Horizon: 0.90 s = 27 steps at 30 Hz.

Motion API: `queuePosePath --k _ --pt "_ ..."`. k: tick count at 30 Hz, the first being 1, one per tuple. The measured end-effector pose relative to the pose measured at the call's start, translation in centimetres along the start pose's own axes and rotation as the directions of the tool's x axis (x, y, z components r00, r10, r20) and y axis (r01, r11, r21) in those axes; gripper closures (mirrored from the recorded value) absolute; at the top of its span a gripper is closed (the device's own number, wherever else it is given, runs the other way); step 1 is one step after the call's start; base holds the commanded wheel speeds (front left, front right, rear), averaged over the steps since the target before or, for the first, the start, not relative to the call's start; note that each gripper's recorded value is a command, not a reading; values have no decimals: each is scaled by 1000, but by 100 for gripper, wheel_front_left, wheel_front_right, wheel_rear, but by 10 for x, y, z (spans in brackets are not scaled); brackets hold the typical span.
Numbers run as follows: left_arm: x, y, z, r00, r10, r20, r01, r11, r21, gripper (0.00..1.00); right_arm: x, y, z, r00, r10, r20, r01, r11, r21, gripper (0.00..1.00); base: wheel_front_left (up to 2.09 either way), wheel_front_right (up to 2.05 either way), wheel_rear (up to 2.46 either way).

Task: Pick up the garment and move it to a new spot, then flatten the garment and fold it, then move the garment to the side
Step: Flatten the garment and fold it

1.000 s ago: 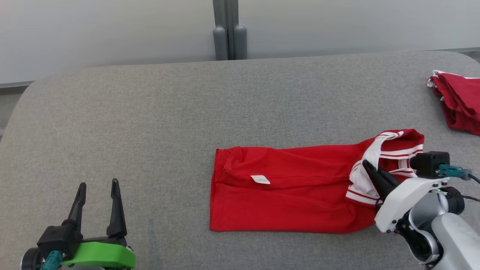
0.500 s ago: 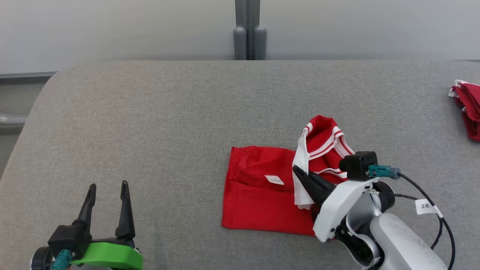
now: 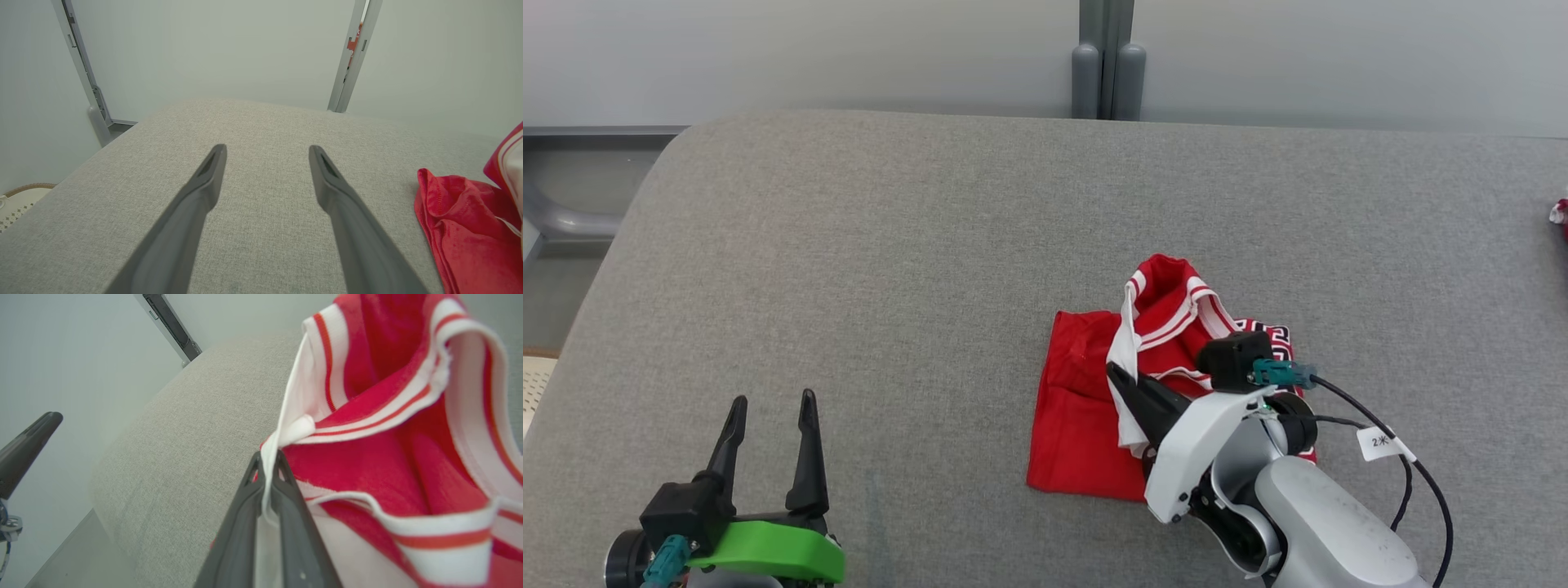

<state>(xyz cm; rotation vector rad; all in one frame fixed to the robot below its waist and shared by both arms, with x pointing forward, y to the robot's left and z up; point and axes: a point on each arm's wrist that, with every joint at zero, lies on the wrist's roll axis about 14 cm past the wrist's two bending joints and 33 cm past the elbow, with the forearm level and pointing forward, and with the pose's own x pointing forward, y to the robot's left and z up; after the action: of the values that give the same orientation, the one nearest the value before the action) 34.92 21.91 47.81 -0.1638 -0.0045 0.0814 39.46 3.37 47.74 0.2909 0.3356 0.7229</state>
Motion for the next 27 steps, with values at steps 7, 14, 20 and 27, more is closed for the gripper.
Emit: queuePosePath --k 7,14,20,27 --pt "2 -5 1 1000 -12 3 12 1000 -3 0 -8 -9 37 985 -7 170 18 998 -63 0 0 0 0" --pt "8 -16 4 999 -48 15 49 999 -3 0 -50 -53 88 919 -101 381 156 981 -116 0 0 0 0" --pt "12 -26 6 997 -79 23 79 997 -1 0 -103 -95 98 850 -238 469 312 946 -86 0 0 0 0" --pt "12 -31 8 995 -95 28 95 996 1 0 -149 -119 73 796 -381 470 437 900 -10 0 0 0 0"
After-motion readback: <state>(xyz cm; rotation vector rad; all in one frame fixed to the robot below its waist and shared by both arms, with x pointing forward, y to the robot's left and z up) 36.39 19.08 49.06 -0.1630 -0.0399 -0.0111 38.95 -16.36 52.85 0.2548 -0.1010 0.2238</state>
